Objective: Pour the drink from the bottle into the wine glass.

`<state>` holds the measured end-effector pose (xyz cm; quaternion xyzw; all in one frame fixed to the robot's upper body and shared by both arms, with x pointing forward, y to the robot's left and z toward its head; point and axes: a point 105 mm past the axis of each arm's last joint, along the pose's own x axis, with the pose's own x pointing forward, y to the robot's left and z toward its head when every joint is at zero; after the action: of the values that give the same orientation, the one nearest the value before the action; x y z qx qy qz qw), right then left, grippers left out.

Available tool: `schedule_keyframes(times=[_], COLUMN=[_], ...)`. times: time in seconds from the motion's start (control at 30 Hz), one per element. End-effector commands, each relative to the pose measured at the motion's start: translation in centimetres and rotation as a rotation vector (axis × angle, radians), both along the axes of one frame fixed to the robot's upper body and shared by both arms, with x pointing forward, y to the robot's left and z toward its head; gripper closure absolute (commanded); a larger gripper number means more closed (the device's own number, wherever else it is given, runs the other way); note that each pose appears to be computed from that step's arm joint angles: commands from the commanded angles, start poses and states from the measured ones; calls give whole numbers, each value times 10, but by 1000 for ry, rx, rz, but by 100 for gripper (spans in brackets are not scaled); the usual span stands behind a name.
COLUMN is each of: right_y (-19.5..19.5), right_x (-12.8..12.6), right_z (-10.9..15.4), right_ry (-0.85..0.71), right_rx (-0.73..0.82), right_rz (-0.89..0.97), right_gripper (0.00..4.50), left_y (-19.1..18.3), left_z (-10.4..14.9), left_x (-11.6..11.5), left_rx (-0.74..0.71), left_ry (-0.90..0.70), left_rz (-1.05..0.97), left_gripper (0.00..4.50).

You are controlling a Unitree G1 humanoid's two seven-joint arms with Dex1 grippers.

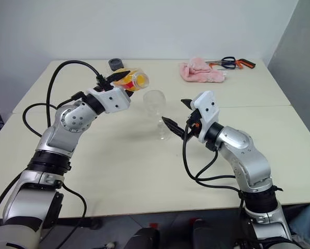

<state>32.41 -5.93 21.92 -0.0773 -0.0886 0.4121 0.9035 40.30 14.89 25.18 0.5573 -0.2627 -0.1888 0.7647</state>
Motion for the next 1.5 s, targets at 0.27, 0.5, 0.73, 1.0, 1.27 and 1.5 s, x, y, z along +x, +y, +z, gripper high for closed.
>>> schedule_keyframes(times=[0.27,0.5,0.73,1.0,1.27,1.5], right_y=[0,0,-1,0,-10,-19], right_x=[-2,-4,-5,-12,-11,-15], right_z=[11,12,13,11,9,11], right_ry=[-37,-36,-47,-50,-56,-59], right_rx=[7,8,22,23,14,13], right_rz=[1,7,16,58,58,71], right_gripper=[0,0,0,0,0,0], left_y=[-4,-5,-4,-1,2,4], left_z=[32,37,38,34,32,32], left_x=[-5,-4,-5,-5,-1,2], left_rx=[67,105,147,176,190,198], left_ry=[-160,-197,-230,-245,-247,-254], left_rz=[1,13,19,23,31,37], left_gripper=[286,286,286,286,286,286])
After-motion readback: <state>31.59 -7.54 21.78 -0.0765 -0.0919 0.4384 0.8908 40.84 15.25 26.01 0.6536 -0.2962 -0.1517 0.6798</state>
